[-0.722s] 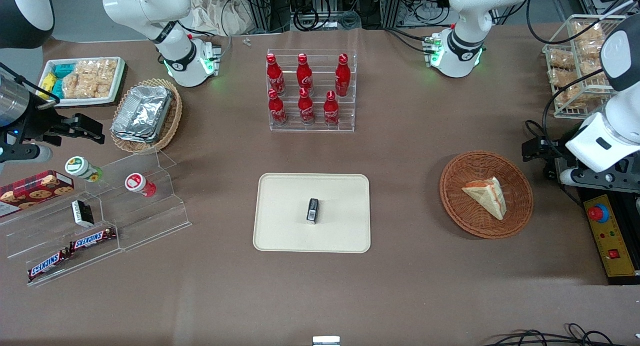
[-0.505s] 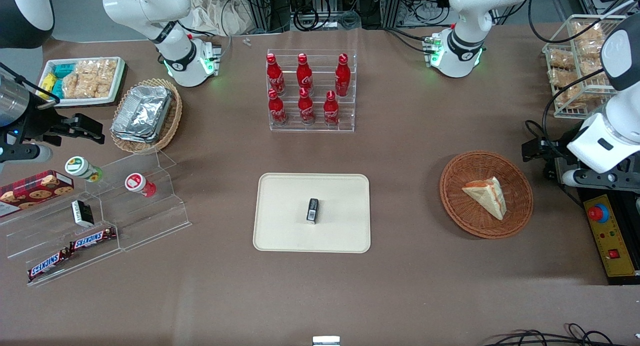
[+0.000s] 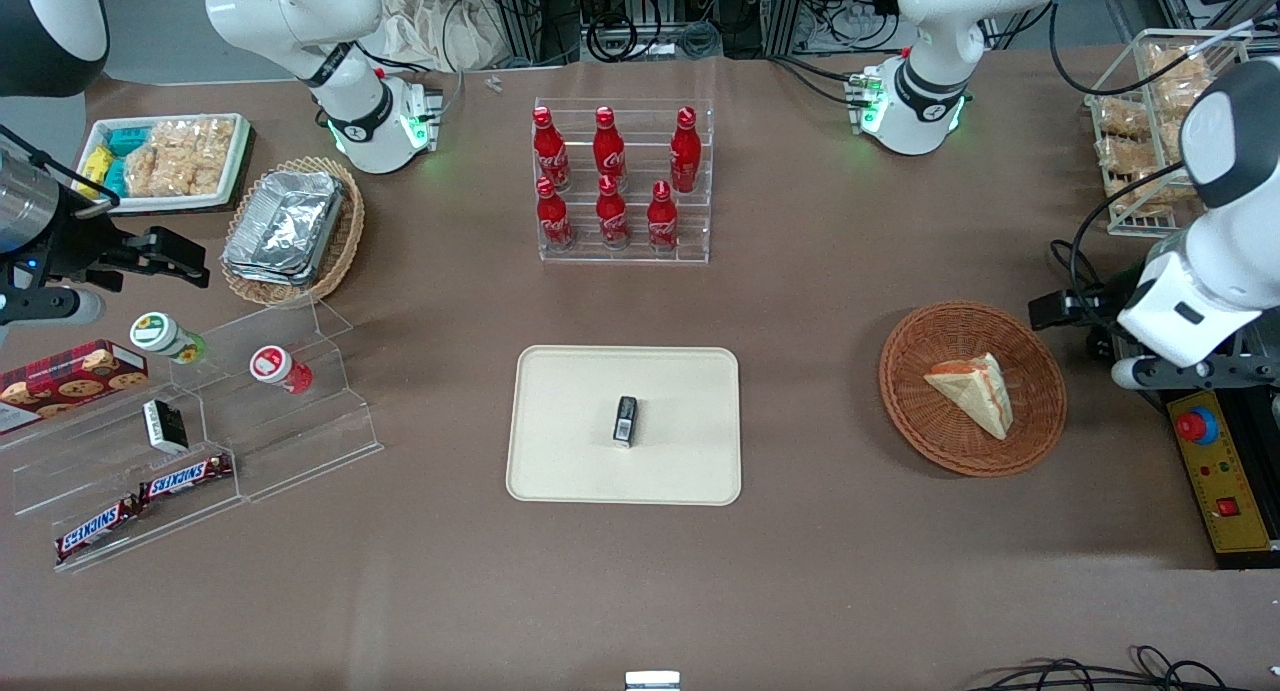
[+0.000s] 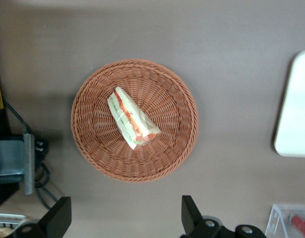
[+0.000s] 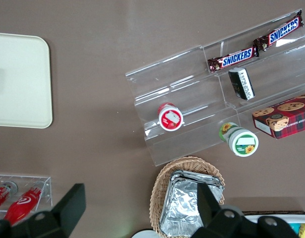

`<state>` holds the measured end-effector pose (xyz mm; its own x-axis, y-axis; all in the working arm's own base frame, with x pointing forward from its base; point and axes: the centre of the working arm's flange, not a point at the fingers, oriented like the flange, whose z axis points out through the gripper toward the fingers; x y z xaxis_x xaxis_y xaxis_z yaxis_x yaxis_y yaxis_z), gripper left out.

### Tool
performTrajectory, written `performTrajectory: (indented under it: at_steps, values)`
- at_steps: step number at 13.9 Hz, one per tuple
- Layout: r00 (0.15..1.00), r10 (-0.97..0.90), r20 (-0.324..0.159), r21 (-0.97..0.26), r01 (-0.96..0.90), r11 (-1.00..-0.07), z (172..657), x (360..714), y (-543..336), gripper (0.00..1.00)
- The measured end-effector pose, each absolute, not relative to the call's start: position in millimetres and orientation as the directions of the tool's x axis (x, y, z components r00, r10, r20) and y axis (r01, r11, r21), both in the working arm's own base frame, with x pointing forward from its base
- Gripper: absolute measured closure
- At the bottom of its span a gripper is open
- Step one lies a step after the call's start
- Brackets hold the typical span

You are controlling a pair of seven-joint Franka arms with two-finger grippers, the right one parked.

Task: Place sandwich from basket to tray
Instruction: 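Move the left gripper over the sandwich in the wicker basket, then lower the left gripper and grasp the wrapped sandwich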

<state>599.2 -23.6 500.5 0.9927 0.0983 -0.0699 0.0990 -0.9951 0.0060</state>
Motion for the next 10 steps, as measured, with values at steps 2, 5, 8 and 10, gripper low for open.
performTrajectory:
  at_steps: [2,5,8,10]
  values:
    - [0.951,0.306,-0.045,0.0,0.307,-0.952,458.2,599.2,-21.8,0.0]
    - [0.852,0.523,-0.016,0.012,0.523,-0.852,393.2,590.2,-20.6,0.0]
    - [0.768,0.64,-0.019,-0.01,0.64,-0.768,339.0,573.7,5.3,0.0]
    - [0.717,0.697,-0.017,-0.009,0.697,-0.717,314.3,566.5,15.6,0.0]
